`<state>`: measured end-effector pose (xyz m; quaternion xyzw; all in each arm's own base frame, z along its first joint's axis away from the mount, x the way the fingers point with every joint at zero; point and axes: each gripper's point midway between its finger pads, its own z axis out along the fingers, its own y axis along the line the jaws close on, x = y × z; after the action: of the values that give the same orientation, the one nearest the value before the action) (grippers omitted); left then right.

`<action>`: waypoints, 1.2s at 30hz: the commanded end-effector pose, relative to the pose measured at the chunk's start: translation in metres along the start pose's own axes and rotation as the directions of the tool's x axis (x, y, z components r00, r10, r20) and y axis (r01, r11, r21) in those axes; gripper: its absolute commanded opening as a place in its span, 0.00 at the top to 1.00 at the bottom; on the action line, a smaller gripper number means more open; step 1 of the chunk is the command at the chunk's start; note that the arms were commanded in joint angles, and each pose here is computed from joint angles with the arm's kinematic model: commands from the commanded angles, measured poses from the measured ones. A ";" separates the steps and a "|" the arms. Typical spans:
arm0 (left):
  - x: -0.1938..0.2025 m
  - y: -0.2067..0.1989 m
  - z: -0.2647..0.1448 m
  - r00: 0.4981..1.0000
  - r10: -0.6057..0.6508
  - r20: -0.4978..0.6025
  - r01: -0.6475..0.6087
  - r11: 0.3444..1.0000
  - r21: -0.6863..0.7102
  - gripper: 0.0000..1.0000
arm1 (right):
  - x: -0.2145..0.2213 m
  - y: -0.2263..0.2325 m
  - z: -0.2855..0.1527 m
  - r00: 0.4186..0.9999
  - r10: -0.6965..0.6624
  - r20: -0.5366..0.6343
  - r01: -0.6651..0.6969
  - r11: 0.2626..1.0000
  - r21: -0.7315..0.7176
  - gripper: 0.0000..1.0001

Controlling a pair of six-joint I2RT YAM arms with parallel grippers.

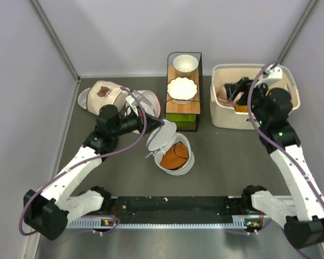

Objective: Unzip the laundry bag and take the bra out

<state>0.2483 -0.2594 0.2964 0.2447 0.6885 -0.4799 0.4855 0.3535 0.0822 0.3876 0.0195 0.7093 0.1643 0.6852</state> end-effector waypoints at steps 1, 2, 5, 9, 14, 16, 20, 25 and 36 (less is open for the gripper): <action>-0.011 0.000 -0.001 0.998 0.023 0.052 -0.023 1.000 0.005 1.00 | 0.062 0.057 -0.028 0.984 0.085 -0.159 -0.112 0.980 -0.167 0.32; -0.011 0.000 -0.001 0.998 0.022 0.051 -0.022 1.000 0.005 1.00 | 0.073 0.067 -0.038 0.978 0.073 -0.195 -0.111 0.976 -0.190 0.32; -0.008 0.002 -0.001 0.999 0.013 0.035 -0.013 1.000 0.005 1.00 | 0.116 0.106 -0.060 0.952 0.044 -0.303 -0.133 0.950 -0.282 0.32; -0.008 0.006 -0.002 0.999 0.005 0.035 -0.005 1.000 -0.006 1.00 | 0.165 0.151 -0.090 0.904 -0.020 -0.428 -0.159 0.913 -0.377 0.32; -0.006 0.006 -0.002 1.000 -0.005 0.029 0.005 1.000 0.005 1.00 | 0.212 0.185 -0.110 0.850 -0.147 -0.506 -0.104 0.895 -0.433 0.32; -0.002 0.008 -0.001 1.000 -0.012 0.020 0.012 1.000 0.006 1.00 | 0.234 0.195 -0.113 0.821 -0.184 -0.541 -0.098 0.887 -0.452 0.32; 0.000 0.009 -0.002 1.000 -0.013 0.023 0.013 1.000 0.011 1.00 | 0.273 0.193 -0.111 0.769 -0.232 -0.596 -0.074 0.893 -0.444 0.33; 0.003 0.012 -0.002 1.000 -0.019 0.018 0.018 1.000 0.010 1.00 | 0.320 0.166 -0.110 0.706 -0.286 -0.648 0.015 0.921 -0.390 0.30; 0.001 0.013 0.000 0.999 -0.036 0.030 0.036 0.999 0.020 1.00 | 0.375 0.136 -0.110 0.635 -0.359 -0.684 0.123 0.921 -0.369 0.30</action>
<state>0.2549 -0.2527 0.2765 0.2249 0.7026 -0.4888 0.4657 0.1921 0.2797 0.0739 -0.2400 0.8926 0.1724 0.3404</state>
